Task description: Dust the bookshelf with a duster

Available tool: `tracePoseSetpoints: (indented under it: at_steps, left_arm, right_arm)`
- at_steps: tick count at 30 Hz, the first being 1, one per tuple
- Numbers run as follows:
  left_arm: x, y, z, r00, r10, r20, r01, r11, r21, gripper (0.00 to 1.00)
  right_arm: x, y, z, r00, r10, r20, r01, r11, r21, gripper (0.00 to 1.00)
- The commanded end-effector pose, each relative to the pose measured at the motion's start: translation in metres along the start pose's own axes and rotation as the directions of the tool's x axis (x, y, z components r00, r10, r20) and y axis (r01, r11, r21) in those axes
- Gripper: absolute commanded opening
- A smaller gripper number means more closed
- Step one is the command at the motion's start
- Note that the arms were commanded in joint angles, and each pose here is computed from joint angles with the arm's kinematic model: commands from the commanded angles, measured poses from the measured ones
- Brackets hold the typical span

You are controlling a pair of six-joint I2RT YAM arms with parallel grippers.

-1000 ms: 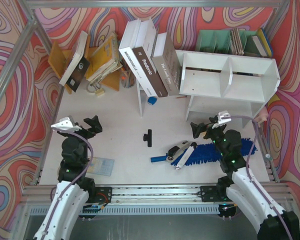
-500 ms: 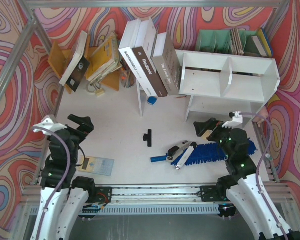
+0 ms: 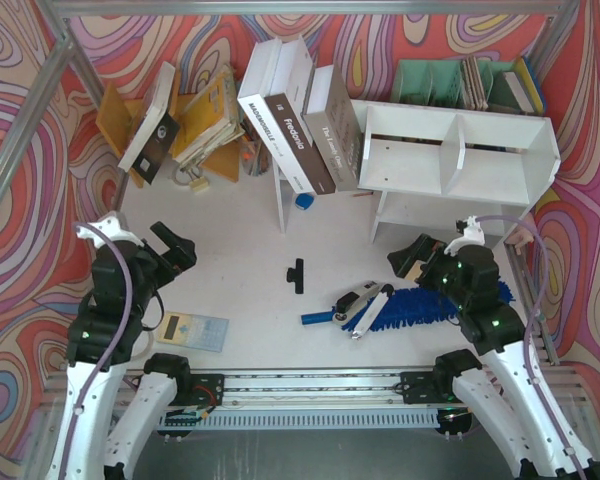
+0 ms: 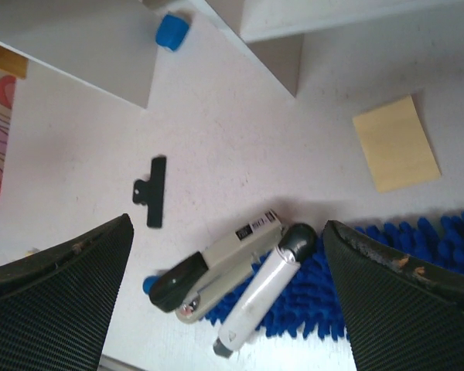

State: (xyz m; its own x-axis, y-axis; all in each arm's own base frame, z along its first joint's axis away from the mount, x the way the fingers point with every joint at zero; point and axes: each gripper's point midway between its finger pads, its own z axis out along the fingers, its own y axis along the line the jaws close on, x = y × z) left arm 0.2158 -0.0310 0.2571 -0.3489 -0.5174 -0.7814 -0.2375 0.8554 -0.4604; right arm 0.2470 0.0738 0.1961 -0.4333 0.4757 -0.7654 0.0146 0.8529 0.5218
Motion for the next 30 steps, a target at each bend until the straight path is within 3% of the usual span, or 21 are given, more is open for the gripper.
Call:
tracePoseSetpoints:
  at_steps: [1, 9, 18, 24, 30]
  left_arm:
    - [0.003, -0.009, -0.012, 0.99, 0.129, -0.052, -0.125, 0.99, 0.069, 0.99]
    - [0.015, -0.007, 0.002, 0.978, 0.187, -0.093, -0.18, 0.98, 0.082, 0.98]
    - [0.021, -0.003, 0.003, 0.979, 0.175, -0.102, -0.167, 0.983, 0.076, 0.99]
    - [0.021, 0.002, 0.0, 0.98, 0.172, -0.096, -0.168, 0.984, 0.052, 0.99]
    - [0.021, 0.004, 0.0, 0.981, 0.171, -0.096, -0.168, 0.985, 0.039, 0.99]
  right_arm:
    - [0.021, -0.01, -0.013, 0.995, 0.036, -0.092, -0.029, 0.997, 0.068, 0.99]
    - [0.039, -0.008, -0.002, 0.981, 0.009, -0.194, 0.018, 0.99, 0.138, 0.98]
    - [0.079, 0.046, 0.007, 0.965, -0.052, -0.256, 0.115, 0.965, 0.237, 0.96]
    - [0.084, 0.046, -0.006, 0.976, 0.002, -0.216, 0.089, 0.909, 0.408, 0.93]
    - [0.104, 0.047, -0.006, 0.961, 0.082, -0.263, 0.043, 0.898, 0.437, 0.87]
